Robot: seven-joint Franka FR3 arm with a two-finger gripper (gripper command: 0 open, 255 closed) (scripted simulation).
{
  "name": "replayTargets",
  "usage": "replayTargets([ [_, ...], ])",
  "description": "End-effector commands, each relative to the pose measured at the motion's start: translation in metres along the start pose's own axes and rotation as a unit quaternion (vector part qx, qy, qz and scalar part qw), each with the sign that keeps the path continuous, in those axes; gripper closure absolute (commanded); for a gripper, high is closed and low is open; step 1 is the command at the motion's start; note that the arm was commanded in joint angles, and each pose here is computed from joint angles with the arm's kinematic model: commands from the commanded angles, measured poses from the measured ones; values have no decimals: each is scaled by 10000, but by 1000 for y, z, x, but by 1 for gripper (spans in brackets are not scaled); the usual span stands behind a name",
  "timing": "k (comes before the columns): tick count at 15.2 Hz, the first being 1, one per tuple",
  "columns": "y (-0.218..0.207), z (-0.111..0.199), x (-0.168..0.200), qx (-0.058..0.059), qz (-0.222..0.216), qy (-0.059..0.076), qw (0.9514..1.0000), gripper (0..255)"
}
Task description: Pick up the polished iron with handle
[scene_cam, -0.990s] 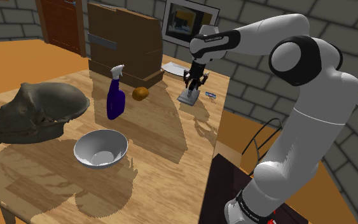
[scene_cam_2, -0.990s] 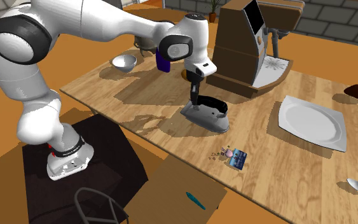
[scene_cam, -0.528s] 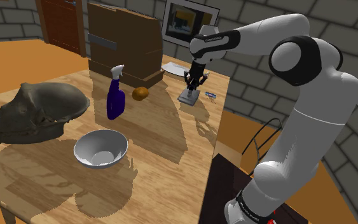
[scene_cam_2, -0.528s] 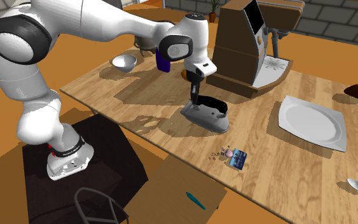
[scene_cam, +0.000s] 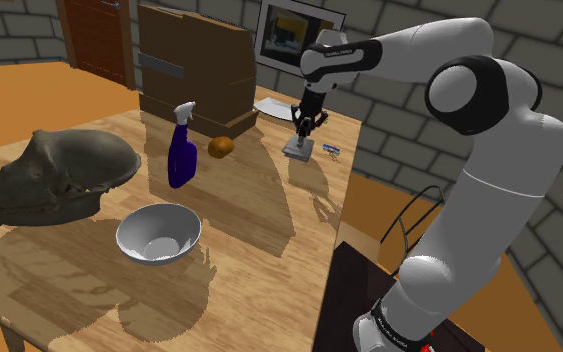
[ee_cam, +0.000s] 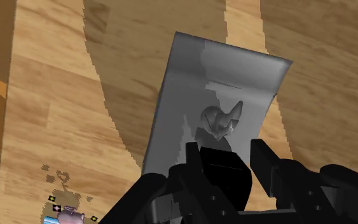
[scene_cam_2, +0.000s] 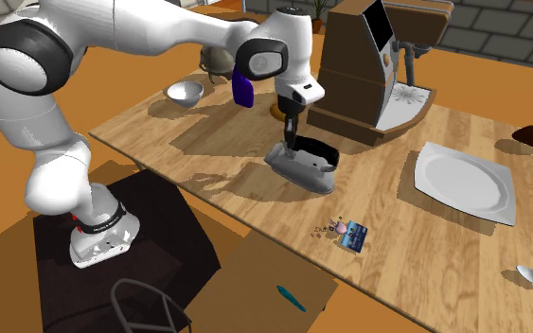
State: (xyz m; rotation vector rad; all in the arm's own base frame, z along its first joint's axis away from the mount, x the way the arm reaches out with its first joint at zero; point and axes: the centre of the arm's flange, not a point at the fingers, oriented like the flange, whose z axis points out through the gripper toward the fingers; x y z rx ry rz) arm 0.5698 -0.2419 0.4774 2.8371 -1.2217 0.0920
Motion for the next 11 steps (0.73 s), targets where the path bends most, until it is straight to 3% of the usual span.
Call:
replayTargets([
  [1, 0, -10, 1, 4, -2, 7, 10000, 255],
  [11, 1, -53, 4, 4, -2, 7, 10000, 255],
])
